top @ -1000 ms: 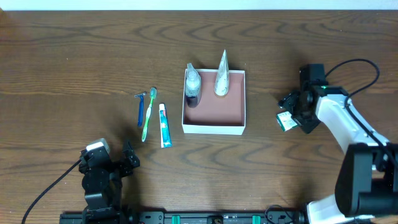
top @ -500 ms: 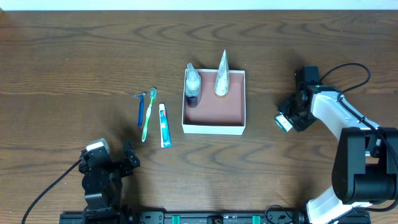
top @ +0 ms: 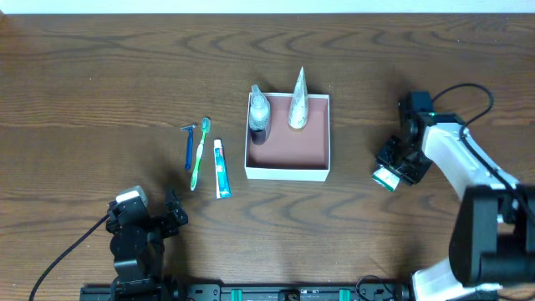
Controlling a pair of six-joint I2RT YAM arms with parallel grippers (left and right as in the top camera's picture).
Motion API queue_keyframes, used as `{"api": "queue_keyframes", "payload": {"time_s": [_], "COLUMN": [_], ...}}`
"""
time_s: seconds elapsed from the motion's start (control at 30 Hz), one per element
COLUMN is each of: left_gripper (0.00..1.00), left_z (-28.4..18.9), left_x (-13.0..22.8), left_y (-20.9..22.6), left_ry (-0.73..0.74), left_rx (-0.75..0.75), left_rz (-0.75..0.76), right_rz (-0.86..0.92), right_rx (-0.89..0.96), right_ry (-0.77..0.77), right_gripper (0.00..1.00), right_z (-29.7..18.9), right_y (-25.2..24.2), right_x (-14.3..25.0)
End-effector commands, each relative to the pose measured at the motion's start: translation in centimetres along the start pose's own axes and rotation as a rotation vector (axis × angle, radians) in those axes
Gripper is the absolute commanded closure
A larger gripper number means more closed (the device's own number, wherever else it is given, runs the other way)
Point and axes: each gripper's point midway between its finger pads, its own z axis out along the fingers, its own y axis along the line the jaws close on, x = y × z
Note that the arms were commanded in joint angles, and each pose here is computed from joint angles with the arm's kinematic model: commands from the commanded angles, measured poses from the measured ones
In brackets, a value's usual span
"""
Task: Pack container
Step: 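Grasp the green Dettol soap bar with the right gripper, then lower the soap bar into the box and open the right gripper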
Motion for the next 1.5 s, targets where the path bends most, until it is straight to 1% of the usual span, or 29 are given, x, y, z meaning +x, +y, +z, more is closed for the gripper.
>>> {"api": "queue_keyframes", "payload": {"time_s": [0.0, 0.13, 0.23, 0.3, 0.43, 0.53, 0.7, 0.83, 0.93, 0.97, 1.03, 1.17, 1.2, 1.3, 1.4, 1.47], "left_gripper": [0.02, 0.02, 0.02, 0.02, 0.02, 0.02, 0.02, 0.02, 0.02, 0.02, 0.02, 0.02, 0.02, 0.02, 0.02, 0.02], "left_z": [0.3, 0.3, 0.3, 0.3, 0.3, 0.3, 0.3, 0.3, 0.3, 0.3, 0.3, 0.3, 0.3, 0.3, 0.3, 0.3], "left_x": [0.6, 0.6, 0.6, 0.6, 0.6, 0.6, 0.6, 0.6, 0.6, 0.6, 0.6, 0.6, 0.6, 0.6, 0.6, 0.6], "left_y": [0.2, 0.2, 0.2, 0.2, 0.2, 0.2, 0.2, 0.2, 0.2, 0.2, 0.2, 0.2, 0.2, 0.2, 0.2, 0.2], "left_ry": [0.010, 0.010, 0.010, 0.010, 0.010, 0.010, 0.010, 0.010, 0.010, 0.010, 0.010, 0.010, 0.010, 0.010, 0.010, 0.010], "left_rx": [-0.008, -0.008, -0.008, -0.008, -0.008, -0.008, -0.008, -0.008, -0.008, -0.008, -0.008, -0.008, -0.008, -0.008, -0.008, -0.008], "left_rz": [0.023, 0.023, 0.023, 0.023, 0.022, 0.022, 0.023, 0.023, 0.022, 0.022, 0.022, 0.023, 0.022, 0.023, 0.022, 0.023], "right_rz": [-0.134, -0.286, -0.372, -0.371, -0.375, -0.402, -0.442, -0.443, -0.441, -0.442, -0.444, -0.454, -0.454, -0.461, -0.476, -0.478], "right_rx": [-0.132, -0.249, -0.326, -0.353, -0.357, -0.363, -0.339, -0.296, -0.259, -0.251, -0.251, -0.271, -0.276, -0.300, -0.327, -0.349], "right_ry": [-0.156, -0.272, -0.326, -0.338, -0.348, -0.323, -0.282, -0.251, -0.228, -0.223, -0.224, -0.239, -0.242, -0.254, -0.275, -0.289], "right_gripper": [0.71, 0.72, 0.77, 0.77, 0.74, 0.74, 0.73, 0.72, 0.67, 0.61, 0.51, 0.48, 0.46, 0.35, 0.28, 0.27], "right_z": [-6.5, -11.8, -14.0, -14.4, -13.8, -12.5, -9.0, -5.9, -4.0, -3.6, -3.6, -4.3, -4.6, -5.6, -6.9, -8.0], "right_y": [3.5, 6.8, 9.2, 10.5, 12.6, 14.5, 17.2, 18.2, 18.2, 18.2, 18.2, 18.5, 18.5, 18.6, 18.6, 18.5], "right_x": [-1.0, 1.0, 3.0, 4.2, 5.9, 7.3, 8.8, 8.9, 8.9, 9.0, 8.9, 8.8, 8.8, 8.8, 8.8, 8.8]}}
